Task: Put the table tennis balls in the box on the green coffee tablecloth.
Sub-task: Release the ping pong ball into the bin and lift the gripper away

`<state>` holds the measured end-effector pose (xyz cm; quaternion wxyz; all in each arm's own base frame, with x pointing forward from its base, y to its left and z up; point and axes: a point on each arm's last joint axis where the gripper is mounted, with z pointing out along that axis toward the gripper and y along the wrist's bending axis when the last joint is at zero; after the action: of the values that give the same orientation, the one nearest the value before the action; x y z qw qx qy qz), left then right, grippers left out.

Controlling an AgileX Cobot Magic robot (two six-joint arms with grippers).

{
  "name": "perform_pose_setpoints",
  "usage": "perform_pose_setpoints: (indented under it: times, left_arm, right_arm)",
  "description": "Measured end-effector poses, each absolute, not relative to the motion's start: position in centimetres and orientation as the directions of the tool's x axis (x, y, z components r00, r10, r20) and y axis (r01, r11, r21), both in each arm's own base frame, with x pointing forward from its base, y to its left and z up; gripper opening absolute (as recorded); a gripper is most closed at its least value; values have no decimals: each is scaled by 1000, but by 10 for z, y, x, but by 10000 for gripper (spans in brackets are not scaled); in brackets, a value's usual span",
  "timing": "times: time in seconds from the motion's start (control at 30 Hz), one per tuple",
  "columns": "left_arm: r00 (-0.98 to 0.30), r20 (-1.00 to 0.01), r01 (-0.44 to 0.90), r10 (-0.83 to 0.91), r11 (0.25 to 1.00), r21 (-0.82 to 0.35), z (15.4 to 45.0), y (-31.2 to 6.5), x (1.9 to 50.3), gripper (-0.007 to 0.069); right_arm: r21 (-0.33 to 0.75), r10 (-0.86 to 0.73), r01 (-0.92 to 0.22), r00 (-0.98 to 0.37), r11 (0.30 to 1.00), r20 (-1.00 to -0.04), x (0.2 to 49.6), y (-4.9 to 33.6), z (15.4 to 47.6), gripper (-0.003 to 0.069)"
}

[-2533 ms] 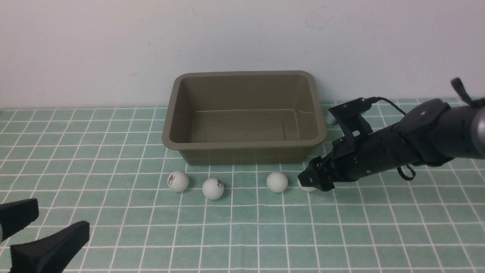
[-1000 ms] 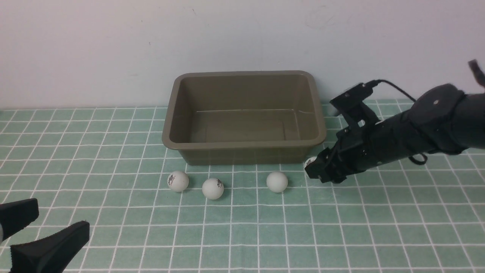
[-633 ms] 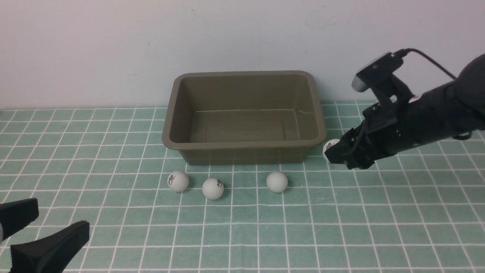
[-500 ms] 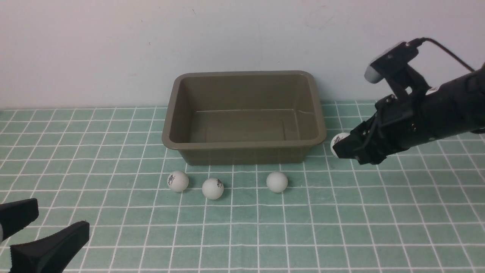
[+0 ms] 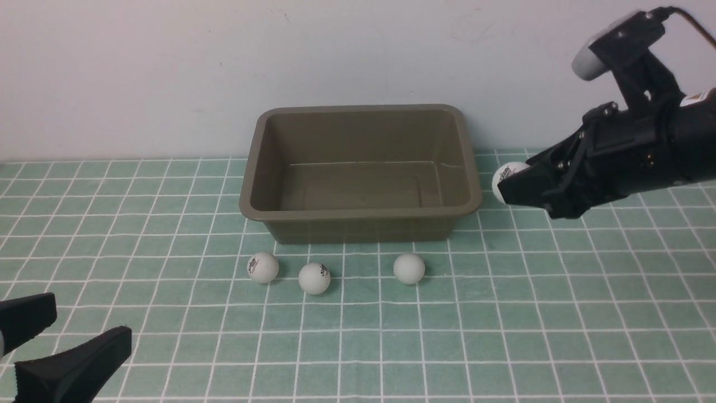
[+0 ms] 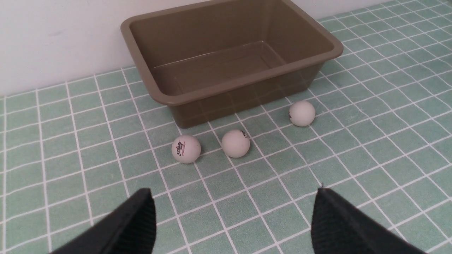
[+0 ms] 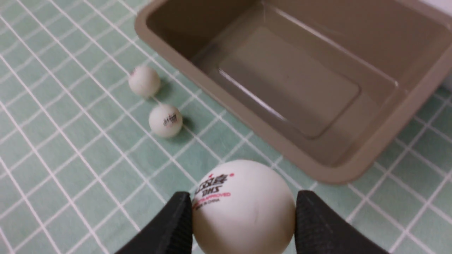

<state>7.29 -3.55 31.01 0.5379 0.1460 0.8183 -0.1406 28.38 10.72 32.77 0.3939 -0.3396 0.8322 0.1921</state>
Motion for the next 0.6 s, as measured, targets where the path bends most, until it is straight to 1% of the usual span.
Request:
perform_pose_setpoints:
  times: [0.17,0.27,0.43,0.6]
  left_arm:
    - [-379,-921,390,88,918,-73,310,-36,73,534]
    - [-379,-921,390,88,918,-73,310,-36,73,534]
    - [-379,-921,390,88,918,-73,310,-36,73,534]
    - [-379,-921,390,88,918,-73,310,-36,73,534]
  right_arm:
    - [56,-400,-731,-434,681,-807,298,113,335,338]
    - [65,-400,-729,-445,681,-801,318,118,329,338]
    - [87,-416,-730,-479,678,-773,351,125,306,338]
    - [95,-448,-741,-497,665,-743,387,133,274,338]
